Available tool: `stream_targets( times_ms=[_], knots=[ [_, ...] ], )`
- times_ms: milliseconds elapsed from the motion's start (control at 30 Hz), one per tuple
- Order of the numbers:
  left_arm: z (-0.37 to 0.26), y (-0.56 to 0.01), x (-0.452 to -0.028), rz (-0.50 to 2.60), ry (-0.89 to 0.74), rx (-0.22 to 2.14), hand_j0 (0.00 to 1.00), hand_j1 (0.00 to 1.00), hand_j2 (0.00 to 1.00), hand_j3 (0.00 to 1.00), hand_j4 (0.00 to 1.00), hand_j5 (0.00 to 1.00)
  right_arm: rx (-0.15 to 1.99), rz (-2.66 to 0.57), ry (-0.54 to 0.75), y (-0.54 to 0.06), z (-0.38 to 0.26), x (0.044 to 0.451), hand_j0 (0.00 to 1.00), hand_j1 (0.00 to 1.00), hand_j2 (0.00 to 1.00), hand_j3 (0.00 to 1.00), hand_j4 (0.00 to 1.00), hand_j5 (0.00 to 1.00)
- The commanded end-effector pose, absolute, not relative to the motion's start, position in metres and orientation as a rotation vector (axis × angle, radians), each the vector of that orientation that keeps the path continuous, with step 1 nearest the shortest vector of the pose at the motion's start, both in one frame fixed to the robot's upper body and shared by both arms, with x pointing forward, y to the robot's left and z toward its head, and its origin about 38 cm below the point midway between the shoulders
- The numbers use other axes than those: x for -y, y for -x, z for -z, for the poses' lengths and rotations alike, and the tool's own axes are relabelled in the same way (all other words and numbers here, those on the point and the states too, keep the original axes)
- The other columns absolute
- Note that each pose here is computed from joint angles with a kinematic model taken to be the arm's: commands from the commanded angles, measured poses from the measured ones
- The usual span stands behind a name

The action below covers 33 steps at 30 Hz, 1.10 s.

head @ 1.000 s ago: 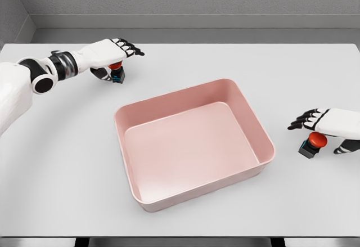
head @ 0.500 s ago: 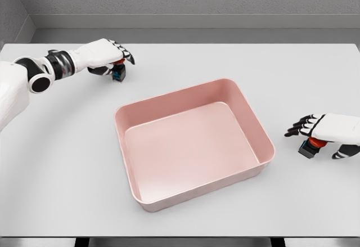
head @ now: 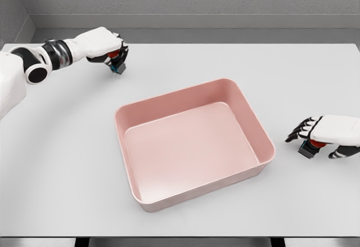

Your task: Put the industrial switch in the basket with both arms

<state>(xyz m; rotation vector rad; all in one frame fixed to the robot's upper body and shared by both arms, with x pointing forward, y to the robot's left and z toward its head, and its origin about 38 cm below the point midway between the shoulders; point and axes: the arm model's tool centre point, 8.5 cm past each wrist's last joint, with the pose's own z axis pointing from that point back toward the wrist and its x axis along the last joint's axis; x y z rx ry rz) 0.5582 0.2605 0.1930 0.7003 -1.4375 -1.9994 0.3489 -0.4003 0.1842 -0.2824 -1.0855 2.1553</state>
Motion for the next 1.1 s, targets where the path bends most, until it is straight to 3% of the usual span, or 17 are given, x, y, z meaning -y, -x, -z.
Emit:
stream_targets(
  times_ms=[0,433,767,1067],
  knots=[
    [-0.2,-0.556,-0.25,2.006,-0.694,1.484,0.3,0.3,0.3,0.3,0.3,0.3,1.09,-2.15,0.29,-0.35,-0.187,0.401,0.84,0.84,0.84,0.84,0.84,0.84],
    [-0.28,-0.487,-0.253,2.107,-0.682,1.779,0.3,0.3,0.3,0.3,0.3,0.3,1.072,-2.156,0.293,-0.351,-0.189,0.403,0.78,0.78,0.78,0.78,0.78,0.78],
    [-0.324,-0.418,-0.264,2.175,-0.636,1.901,0.3,0.3,0.3,0.3,0.3,0.3,1.064,-2.161,0.289,-0.35,-0.189,0.403,0.68,0.68,0.68,0.68,0.68,0.68],
    [-0.316,-0.387,-0.237,2.281,-0.514,1.919,0.3,0.3,0.3,0.3,0.3,0.3,1.064,-2.163,0.287,-0.35,-0.189,0.402,0.54,0.54,0.54,0.54,0.54,0.54]
  ],
)
